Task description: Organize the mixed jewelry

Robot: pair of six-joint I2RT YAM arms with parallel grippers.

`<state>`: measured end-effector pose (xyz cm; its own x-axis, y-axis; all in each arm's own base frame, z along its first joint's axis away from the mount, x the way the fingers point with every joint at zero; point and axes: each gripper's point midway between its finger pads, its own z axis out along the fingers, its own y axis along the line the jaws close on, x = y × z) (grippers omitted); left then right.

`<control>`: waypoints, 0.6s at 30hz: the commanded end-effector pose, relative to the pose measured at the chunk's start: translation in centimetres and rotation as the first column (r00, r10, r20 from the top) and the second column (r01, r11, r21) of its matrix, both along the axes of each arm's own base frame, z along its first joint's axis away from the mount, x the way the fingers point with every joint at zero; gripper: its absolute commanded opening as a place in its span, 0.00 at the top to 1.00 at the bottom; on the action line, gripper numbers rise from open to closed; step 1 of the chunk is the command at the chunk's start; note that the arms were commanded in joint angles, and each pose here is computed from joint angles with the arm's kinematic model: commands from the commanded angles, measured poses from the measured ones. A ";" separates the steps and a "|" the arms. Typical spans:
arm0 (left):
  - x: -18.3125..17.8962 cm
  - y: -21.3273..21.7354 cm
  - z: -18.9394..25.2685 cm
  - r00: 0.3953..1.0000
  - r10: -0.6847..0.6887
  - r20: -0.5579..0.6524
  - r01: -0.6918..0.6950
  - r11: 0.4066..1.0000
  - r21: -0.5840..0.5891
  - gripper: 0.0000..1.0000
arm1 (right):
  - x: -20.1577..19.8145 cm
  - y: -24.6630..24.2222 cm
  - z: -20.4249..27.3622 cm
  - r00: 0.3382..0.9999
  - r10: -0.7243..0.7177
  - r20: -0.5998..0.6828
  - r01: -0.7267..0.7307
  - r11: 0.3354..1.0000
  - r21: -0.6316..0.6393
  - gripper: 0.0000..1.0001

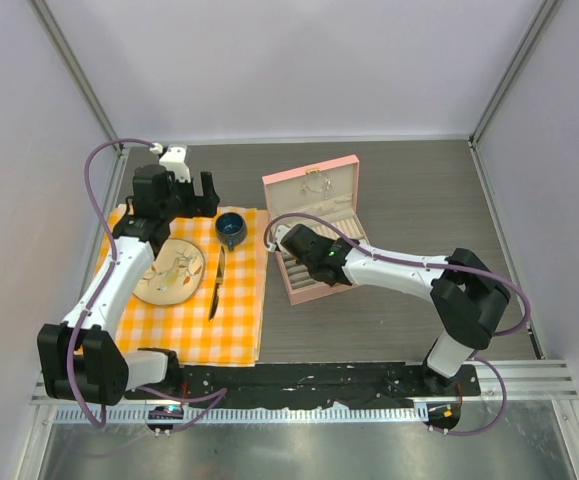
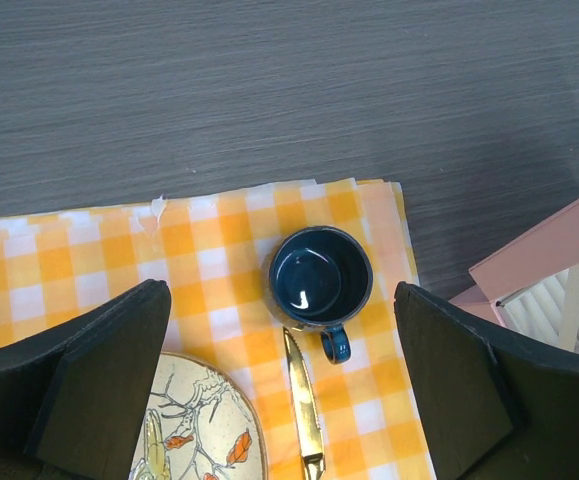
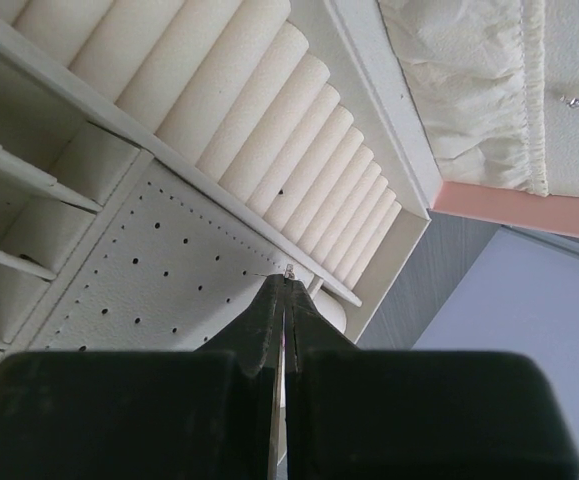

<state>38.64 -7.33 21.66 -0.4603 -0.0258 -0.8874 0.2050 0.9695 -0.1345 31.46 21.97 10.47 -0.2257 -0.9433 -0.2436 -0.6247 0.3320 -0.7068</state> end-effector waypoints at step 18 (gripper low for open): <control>0.3 0.2 2.0 0.997 0.000 0.073 0.001 1.000 -0.023 0.00 | 0.8 1.2 1.2 0.999 -0.007 0.042 0.006 1.000 0.025 0.99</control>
<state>38.64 -7.16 21.61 -0.4613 -0.0290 -0.8868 0.2038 0.9693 -0.1376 31.53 22.13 10.31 -0.2254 -0.9445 -0.2391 -0.6269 0.3285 -0.7065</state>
